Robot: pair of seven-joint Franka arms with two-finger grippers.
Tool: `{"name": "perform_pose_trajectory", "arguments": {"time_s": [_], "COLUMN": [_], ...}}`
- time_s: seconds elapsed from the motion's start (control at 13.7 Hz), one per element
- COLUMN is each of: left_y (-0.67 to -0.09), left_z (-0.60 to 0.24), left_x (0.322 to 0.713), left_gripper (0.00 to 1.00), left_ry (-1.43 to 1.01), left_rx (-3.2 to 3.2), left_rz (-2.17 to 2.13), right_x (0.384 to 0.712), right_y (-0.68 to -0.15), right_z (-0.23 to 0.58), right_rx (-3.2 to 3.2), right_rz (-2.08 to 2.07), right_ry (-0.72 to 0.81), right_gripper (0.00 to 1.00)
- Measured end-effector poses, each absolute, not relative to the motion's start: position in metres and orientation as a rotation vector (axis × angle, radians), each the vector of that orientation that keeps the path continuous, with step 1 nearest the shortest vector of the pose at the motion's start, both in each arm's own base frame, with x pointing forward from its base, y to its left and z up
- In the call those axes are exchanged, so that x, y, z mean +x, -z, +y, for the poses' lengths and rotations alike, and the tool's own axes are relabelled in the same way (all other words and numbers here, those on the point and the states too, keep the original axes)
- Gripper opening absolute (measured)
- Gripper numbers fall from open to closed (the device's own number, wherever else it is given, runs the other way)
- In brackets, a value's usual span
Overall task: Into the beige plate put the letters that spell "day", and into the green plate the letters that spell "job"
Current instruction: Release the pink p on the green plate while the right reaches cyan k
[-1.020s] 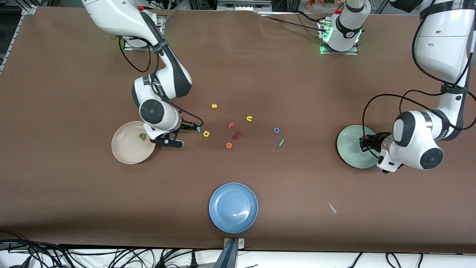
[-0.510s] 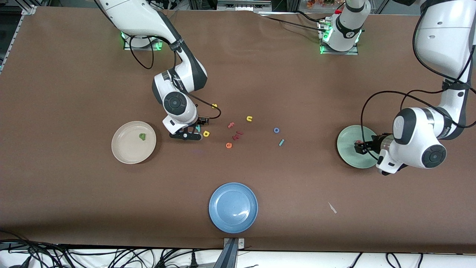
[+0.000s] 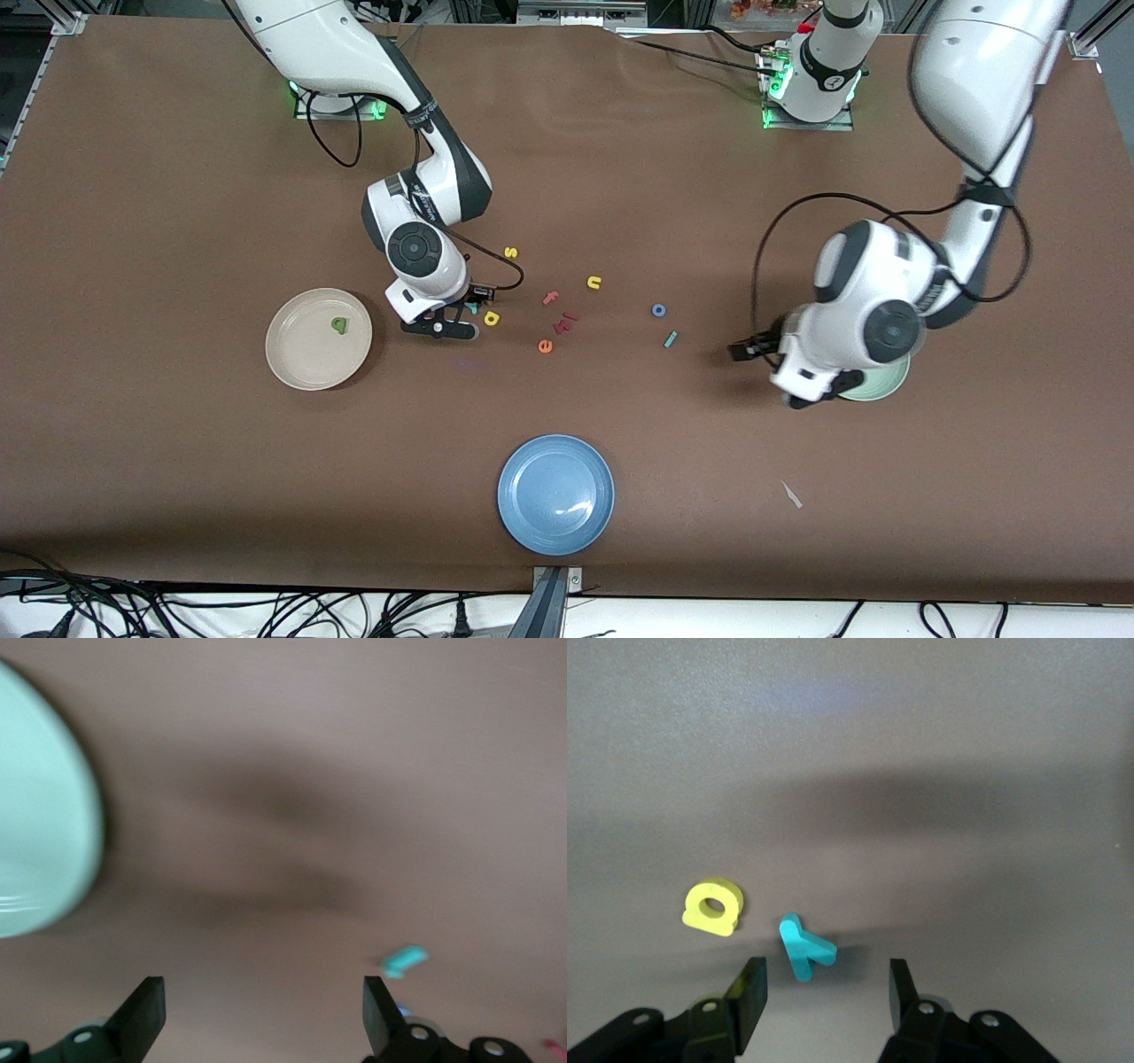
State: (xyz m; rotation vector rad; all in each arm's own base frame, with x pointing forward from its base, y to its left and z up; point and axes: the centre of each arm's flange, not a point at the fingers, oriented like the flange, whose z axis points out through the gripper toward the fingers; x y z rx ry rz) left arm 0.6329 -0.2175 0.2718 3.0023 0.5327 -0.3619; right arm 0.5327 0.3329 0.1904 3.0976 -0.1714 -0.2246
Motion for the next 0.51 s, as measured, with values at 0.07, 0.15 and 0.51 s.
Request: {"name": "perform_pose_trajectory", "arguments": {"time_s": [0.07,0.15,0.51], "left_y": [-0.264,-0.254,-0.192], "left_z": [-0.243,-0.262,-0.287], "left_x": [0.626,0.621,0.610], "left_gripper": [0.94,0.93,0.94], "left_ry": [0.321,0.281,0.215], "left_rx": [3.016,3.049,3.142], "left_rz": [0.497,0.454,0.313], "right_x": [0.533,0.533,0.533], "right_y": [-0.187,-0.184,-0.175], "right_z": [0.333,0.333,0.332], "right_rx": [3.098,3.098,3.099], "right_rz": [-0.172,-0.173,-0.174], "right_ry": [0.222,0.218,0.210], "right_gripper": [0.64,0.64,0.52]}}
